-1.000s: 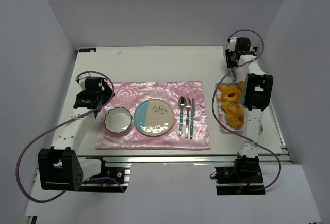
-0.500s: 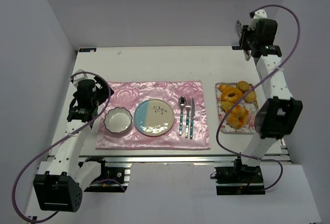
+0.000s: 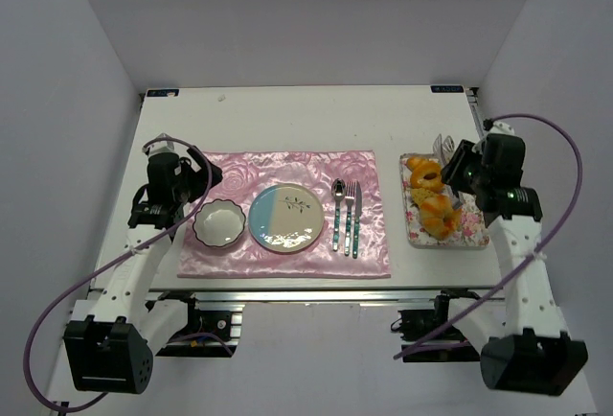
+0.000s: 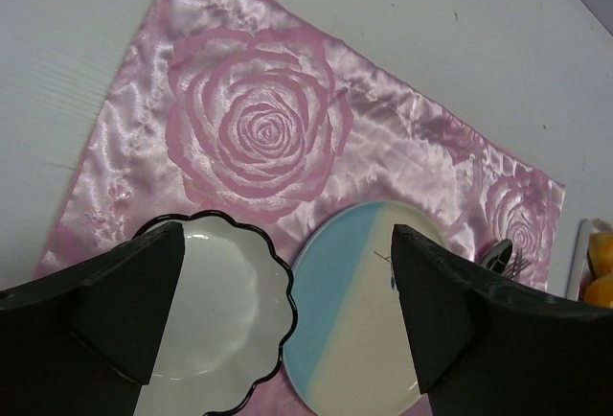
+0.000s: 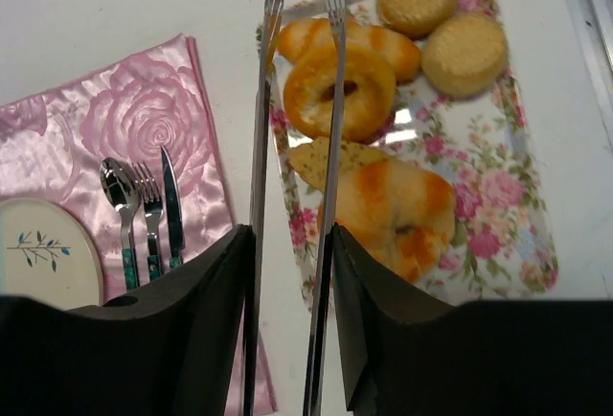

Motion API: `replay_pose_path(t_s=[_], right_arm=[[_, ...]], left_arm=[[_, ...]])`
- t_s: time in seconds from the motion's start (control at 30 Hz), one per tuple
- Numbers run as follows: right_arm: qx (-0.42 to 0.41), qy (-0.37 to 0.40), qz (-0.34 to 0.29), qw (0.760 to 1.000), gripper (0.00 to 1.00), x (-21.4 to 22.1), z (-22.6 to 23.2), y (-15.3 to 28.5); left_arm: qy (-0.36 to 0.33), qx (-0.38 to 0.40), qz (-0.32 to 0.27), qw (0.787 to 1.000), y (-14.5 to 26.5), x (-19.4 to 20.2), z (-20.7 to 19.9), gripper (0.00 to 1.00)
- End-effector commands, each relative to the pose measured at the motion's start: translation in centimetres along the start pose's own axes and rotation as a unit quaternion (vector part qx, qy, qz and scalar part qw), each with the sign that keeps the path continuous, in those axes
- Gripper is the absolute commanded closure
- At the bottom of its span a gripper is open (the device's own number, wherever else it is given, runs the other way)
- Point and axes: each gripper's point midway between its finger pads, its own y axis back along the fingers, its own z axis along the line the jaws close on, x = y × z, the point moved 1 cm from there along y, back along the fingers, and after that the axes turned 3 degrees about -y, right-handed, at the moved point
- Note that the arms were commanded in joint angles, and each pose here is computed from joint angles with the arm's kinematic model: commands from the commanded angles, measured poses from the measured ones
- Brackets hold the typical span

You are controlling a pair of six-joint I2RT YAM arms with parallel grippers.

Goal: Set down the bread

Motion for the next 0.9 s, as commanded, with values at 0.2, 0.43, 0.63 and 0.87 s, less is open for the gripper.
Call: replay_pose_path(t_s=[0.2,0.43,0.63,0.87], right_arm=[[0.110,-0.046,0.034,0.992,0.50,4.6,-4.0,3.5],[0.091,-0.050,0.064,0.993,0.46,5.9,-3.6,1.1],[0.089,-0.044,0.073,0.992,0.46,6.1,-3.7,-0.7],[0.071,-0.033,0.055,0.995,0.46,5.4,-3.3,-2.0]], left_arm=[[-0.005,0.055,0.000,0.998,0.7,0.2,-1.8,0.02],[-0.007,0.050,0.005,0.999,0.4,0.4,-1.6,0.02],[-0.006,0.043,0.005,0.999,0.2,0.4,-1.4,0.02],[-0.007,0.037,0.006,0.999,-0.1,0.4,-1.2,0.02]])
